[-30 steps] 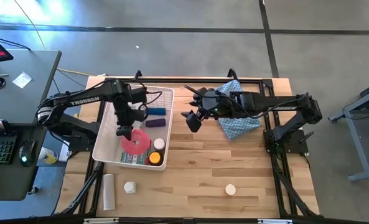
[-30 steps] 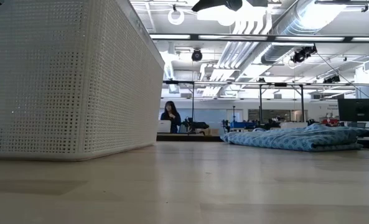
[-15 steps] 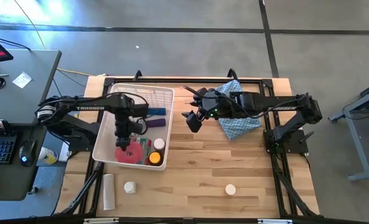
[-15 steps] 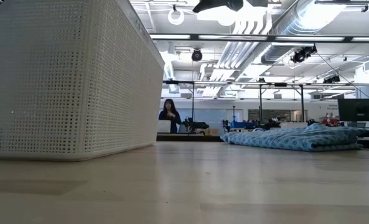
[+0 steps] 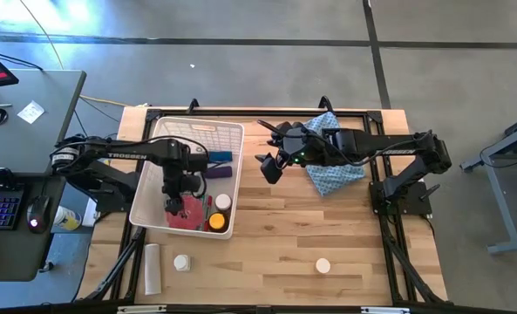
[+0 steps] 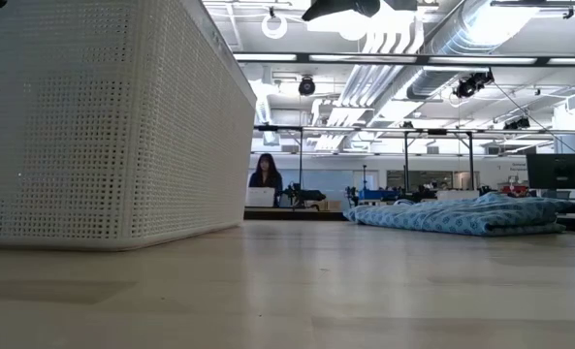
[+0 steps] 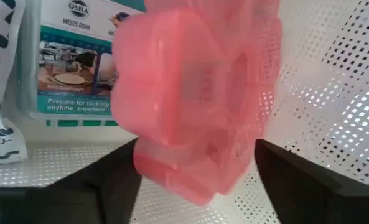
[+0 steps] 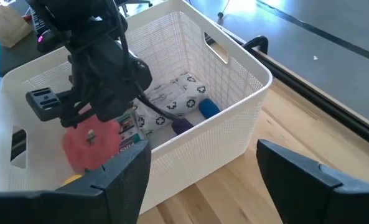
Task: Pick & place medical supplies in basket/bin
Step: Put the pink pill organizer into the white bin, then put the white medicine bottle into the white bin
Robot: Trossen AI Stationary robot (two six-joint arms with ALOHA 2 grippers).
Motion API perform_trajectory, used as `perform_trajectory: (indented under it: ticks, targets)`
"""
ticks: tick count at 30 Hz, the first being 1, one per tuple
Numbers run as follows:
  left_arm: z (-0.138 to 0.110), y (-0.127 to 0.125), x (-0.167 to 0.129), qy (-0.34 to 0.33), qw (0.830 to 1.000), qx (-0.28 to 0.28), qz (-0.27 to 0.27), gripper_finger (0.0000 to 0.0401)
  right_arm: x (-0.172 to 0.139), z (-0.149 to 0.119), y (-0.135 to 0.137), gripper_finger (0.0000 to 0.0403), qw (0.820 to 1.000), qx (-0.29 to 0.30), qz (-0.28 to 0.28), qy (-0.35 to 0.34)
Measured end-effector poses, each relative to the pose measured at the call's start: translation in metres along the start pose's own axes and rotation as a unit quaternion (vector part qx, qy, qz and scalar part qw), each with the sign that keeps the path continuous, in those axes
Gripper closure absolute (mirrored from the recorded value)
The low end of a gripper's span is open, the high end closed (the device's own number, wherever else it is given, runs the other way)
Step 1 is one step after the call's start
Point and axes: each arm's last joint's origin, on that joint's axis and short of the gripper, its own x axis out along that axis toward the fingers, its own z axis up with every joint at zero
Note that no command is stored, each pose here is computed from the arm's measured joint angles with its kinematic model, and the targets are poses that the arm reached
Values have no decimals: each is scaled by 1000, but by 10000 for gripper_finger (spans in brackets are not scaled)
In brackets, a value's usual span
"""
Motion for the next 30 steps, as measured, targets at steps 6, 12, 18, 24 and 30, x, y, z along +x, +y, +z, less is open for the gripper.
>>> perform_trajectory:
  ticks: [6, 12, 18, 24, 30]
  targets:
    - [-6, 1, 0, 27, 999, -13, 16, 19, 0, 0, 0, 121, 1000, 4, 0, 0]
    - [-10, 1, -7, 47, 996, -16, 69, 11, 0, 0, 0, 121, 1000, 4, 0, 0]
    - [-4, -6, -24, 11, 992, -5, 123, 11, 0, 0, 0, 121, 1000, 4, 0, 0]
    - [2, -22, -55, -48, 990, -15, 134, 11, 0, 0, 1, 121, 1000, 8, 1, -1]
    - [-3, -47, -102, -124, 979, -30, 162, 11, -1, 6, 6, 121, 998, 38, 44, -20]
